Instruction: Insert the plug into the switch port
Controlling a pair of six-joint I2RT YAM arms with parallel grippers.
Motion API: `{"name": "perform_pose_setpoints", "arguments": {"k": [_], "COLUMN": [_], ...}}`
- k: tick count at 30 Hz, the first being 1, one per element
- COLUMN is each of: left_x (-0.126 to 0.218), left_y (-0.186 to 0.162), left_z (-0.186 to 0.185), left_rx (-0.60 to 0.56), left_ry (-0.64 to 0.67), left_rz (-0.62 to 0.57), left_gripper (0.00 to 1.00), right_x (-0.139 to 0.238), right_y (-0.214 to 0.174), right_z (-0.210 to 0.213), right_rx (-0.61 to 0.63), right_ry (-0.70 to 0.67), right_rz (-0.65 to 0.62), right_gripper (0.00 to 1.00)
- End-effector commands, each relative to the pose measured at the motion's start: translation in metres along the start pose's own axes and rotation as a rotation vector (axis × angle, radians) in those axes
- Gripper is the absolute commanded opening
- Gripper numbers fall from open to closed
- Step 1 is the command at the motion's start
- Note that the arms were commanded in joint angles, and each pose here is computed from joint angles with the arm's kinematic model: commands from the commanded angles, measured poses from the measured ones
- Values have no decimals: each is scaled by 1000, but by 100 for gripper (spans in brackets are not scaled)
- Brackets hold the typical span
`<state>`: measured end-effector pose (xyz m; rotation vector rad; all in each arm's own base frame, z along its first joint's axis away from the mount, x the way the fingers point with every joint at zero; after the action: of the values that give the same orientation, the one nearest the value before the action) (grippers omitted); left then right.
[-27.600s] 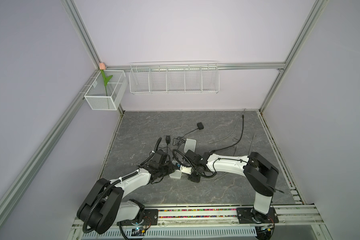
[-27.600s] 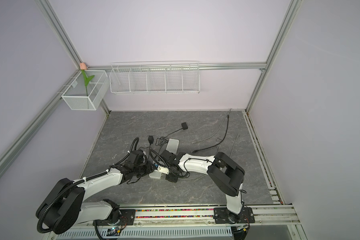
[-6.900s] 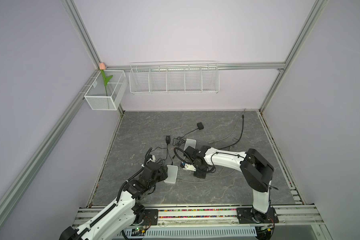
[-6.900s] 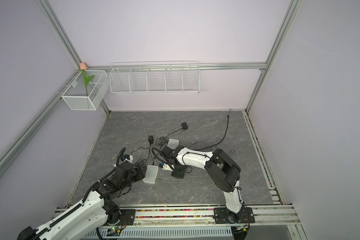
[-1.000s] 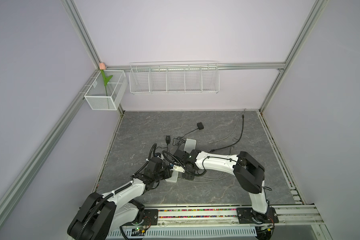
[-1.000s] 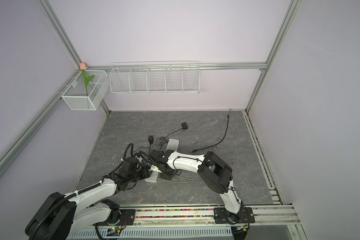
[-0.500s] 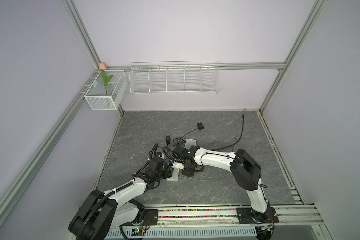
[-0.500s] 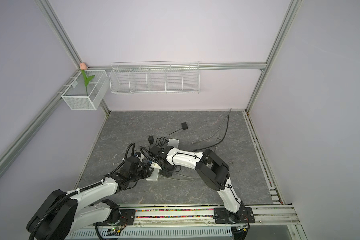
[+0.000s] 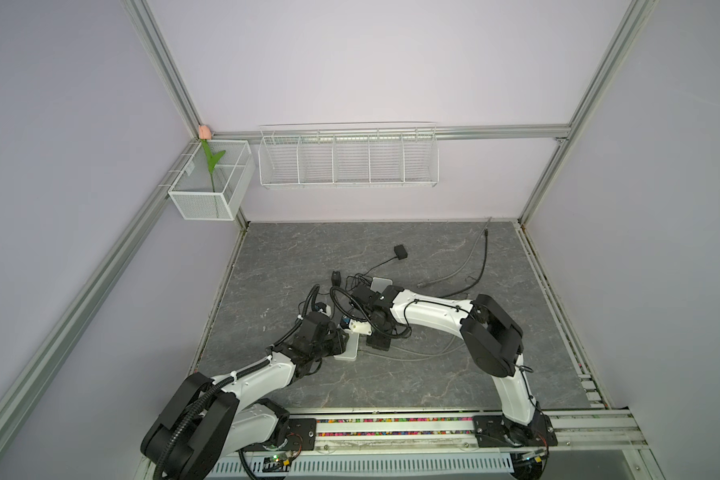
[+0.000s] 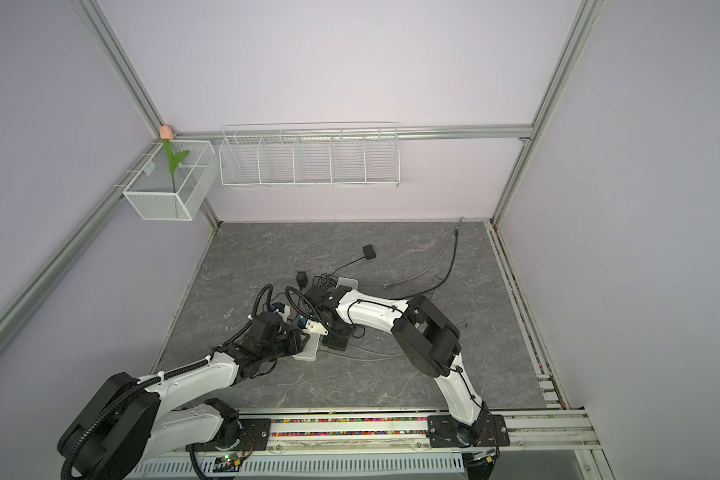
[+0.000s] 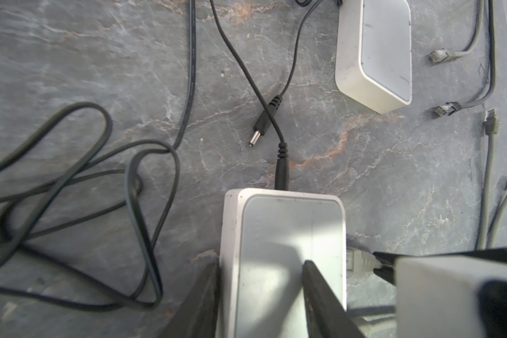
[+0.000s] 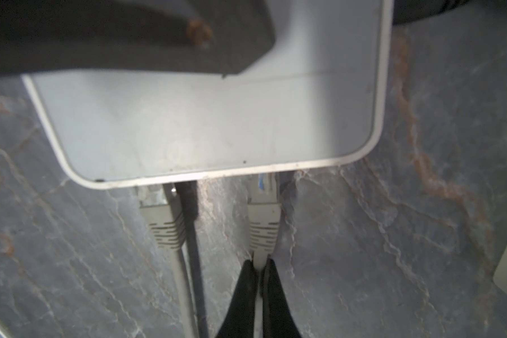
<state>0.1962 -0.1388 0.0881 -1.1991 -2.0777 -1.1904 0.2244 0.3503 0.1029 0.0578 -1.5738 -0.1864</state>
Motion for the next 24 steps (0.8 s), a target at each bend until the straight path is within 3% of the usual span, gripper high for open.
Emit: {"name": "perform_pose_setpoints", "arguments": {"k": [1, 24], "left_x": [-4, -14], "left_y": [-35, -51], "left_z": [-17, -36], "left_rx": [-68, -153], "left_ry": [-135, -199], "left_rz": [245, 339], "left_gripper": [43, 43], "right_x": [29, 36], "right_y": [85, 121], "right_z": [-7, -22], "right_rx": [155, 240], "right_ry": [-42, -7], "right_rz": [-460, -581], "right_gripper": [7, 7]}}
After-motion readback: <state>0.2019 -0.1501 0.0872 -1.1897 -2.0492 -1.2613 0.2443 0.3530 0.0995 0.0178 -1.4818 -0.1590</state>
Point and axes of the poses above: each gripper's point midway between its finger pads, its own x axis back along the fingers, its own z axis along the line the jaws close on, y = z × x, the point moved 8 cm from there along x, back along the fingers, and after that the axes turned 6 degrees about x, right-handed, at the moved point
